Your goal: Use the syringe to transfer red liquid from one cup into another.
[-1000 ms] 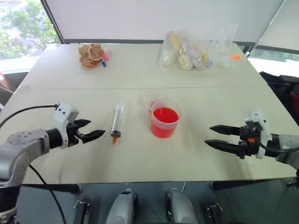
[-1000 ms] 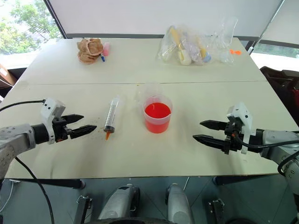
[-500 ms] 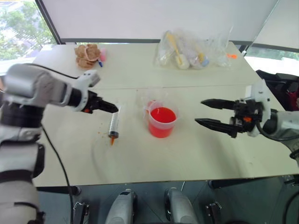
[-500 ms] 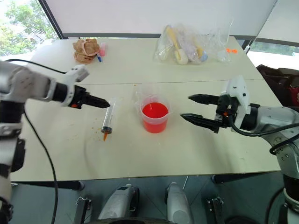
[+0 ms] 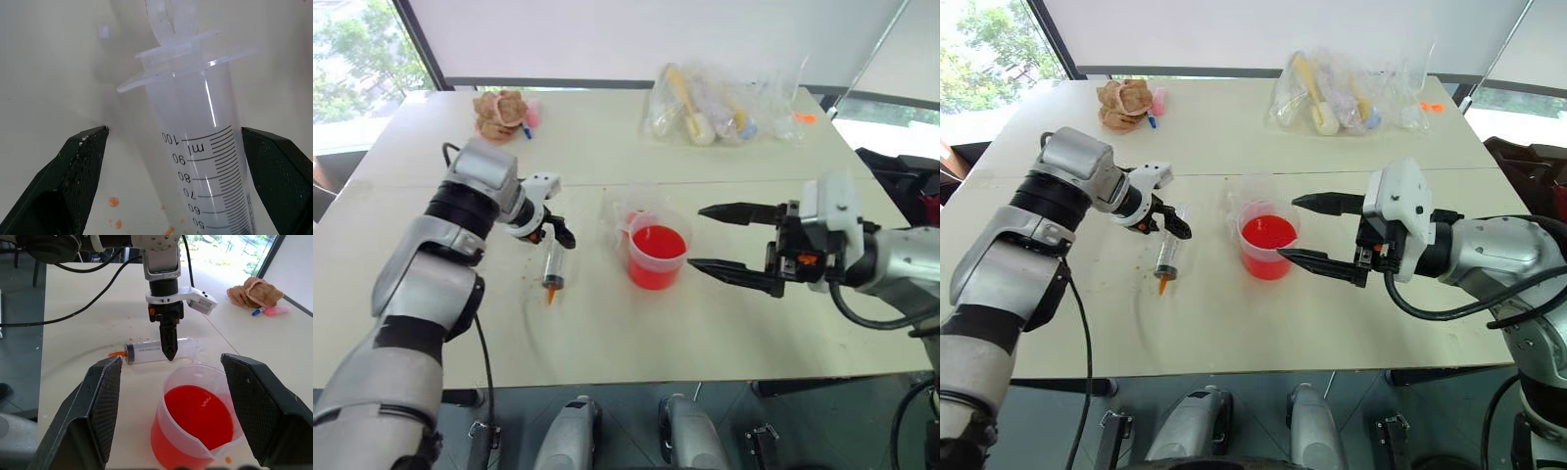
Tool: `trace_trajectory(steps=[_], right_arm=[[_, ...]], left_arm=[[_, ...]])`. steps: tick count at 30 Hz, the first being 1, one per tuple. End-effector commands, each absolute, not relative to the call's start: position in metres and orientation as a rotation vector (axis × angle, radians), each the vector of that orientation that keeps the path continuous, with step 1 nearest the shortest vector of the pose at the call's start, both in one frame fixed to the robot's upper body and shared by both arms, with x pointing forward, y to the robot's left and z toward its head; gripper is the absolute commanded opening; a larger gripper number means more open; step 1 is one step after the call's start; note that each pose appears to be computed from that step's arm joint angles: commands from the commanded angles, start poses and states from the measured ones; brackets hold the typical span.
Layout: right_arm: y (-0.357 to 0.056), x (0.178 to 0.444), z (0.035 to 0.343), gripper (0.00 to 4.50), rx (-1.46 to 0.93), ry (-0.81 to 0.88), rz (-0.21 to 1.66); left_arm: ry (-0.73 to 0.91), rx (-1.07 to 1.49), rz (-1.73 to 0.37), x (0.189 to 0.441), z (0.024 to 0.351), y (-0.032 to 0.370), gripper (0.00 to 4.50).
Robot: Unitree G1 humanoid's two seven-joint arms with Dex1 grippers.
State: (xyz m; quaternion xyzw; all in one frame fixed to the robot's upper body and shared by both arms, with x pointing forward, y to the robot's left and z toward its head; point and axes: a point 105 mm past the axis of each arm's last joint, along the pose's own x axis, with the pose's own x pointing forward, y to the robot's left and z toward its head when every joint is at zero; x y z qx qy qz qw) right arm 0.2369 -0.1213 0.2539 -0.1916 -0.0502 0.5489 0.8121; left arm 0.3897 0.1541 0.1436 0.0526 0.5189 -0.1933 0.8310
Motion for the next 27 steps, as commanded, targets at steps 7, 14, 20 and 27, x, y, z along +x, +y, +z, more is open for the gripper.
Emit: trace_trajectory(steps=[7, 14, 20, 27], right_arm=[[-0.126, 0.239, 0.260, 3.37, -0.402, -0.126, 1.167], [-0.137, 0.244, 0.259, 3.37, -0.386, -0.102, 1.129], [-0.167, 0.269, 0.292, 3.37, -0.350, -0.231, 0.924], [-0.195, 0.307, 0.323, 3.37, -0.491, -0.375, 0.640]], left_arm=[[1.071, 0.055, -0.403, 0.397, 0.138, 0.146, 1.41], [0.831, -0.037, -0.571, 0.407, 0.194, 0.129, 1.41], [0.048, -0.109, -0.901, 0.386, 0.356, 0.108, 1.41], [-0.194, -0.359, -1.122, 0.351, 0.368, 0.068, 1.41]])
